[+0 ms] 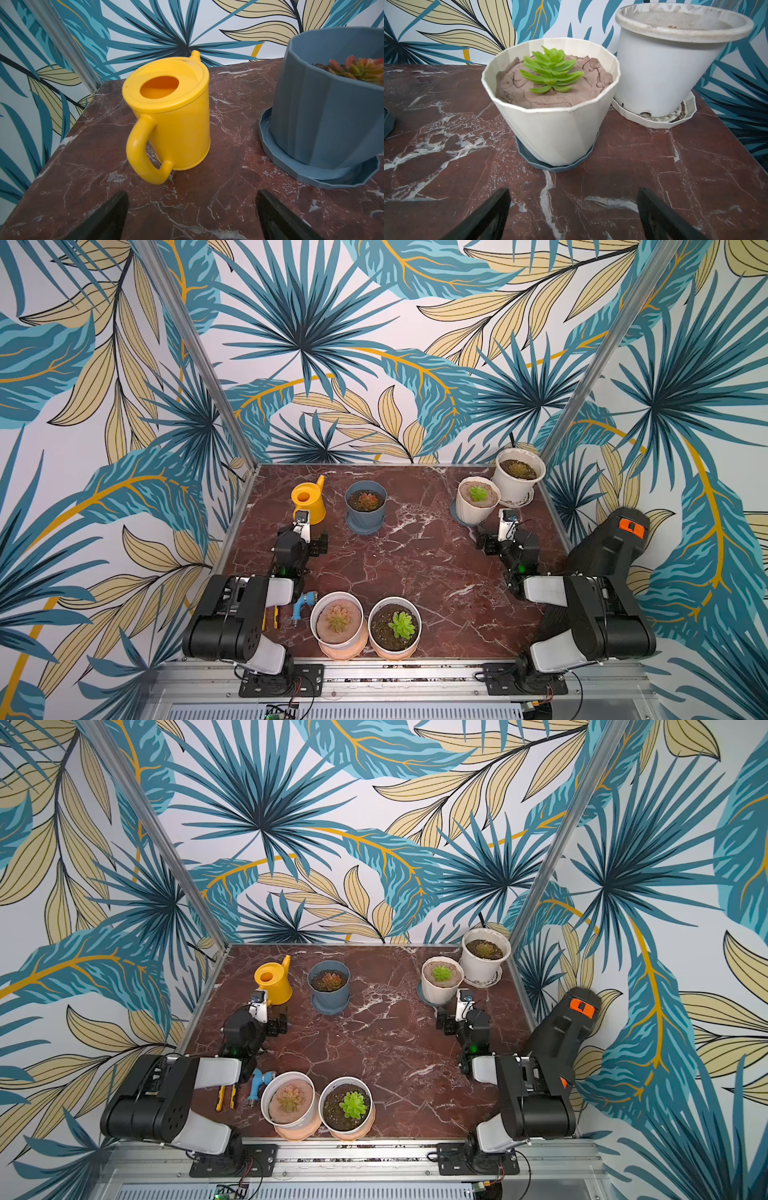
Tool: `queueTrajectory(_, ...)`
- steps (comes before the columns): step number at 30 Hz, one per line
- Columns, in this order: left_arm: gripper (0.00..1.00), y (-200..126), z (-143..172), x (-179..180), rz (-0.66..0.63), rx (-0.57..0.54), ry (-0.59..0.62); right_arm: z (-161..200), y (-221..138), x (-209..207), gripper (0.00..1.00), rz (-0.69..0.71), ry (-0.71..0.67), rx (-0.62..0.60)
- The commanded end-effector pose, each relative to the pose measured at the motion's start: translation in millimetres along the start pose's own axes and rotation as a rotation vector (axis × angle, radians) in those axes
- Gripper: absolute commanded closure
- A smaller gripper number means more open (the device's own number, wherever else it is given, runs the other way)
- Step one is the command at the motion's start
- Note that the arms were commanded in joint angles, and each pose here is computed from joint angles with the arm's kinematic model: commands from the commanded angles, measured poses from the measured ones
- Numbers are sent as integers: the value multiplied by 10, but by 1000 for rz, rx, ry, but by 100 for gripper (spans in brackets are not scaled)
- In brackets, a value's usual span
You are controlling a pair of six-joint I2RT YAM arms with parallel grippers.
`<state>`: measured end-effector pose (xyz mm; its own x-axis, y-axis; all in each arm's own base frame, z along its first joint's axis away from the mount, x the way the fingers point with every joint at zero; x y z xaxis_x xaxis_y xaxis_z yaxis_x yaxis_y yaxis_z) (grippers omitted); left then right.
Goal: Water the succulent around the soil edge
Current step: Move the pot to the center of the board.
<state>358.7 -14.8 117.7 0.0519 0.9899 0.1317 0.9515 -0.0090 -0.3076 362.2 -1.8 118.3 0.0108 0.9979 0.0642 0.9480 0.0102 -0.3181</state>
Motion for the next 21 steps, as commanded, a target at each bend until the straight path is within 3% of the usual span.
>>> queueTrajectory(1,0,45,-89,8,-10,-16,12,-27,4,1,1,8,2,-6)
queueTrajectory(21,0,44,-88,8,-6,-14,9,-28,0,4,0,7,3,-7)
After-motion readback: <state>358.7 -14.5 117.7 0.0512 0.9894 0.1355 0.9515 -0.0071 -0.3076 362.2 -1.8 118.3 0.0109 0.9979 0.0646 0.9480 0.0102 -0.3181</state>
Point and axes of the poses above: each gripper's point midway between its finger pads, its own y axis out along the fingers, its own x axis along the line the jaws close on, z = x × y, the point moved 4 cm from there along -y, back along the fingers, and after that the axes turned 3 degrees about y, right-handed, at the moved point
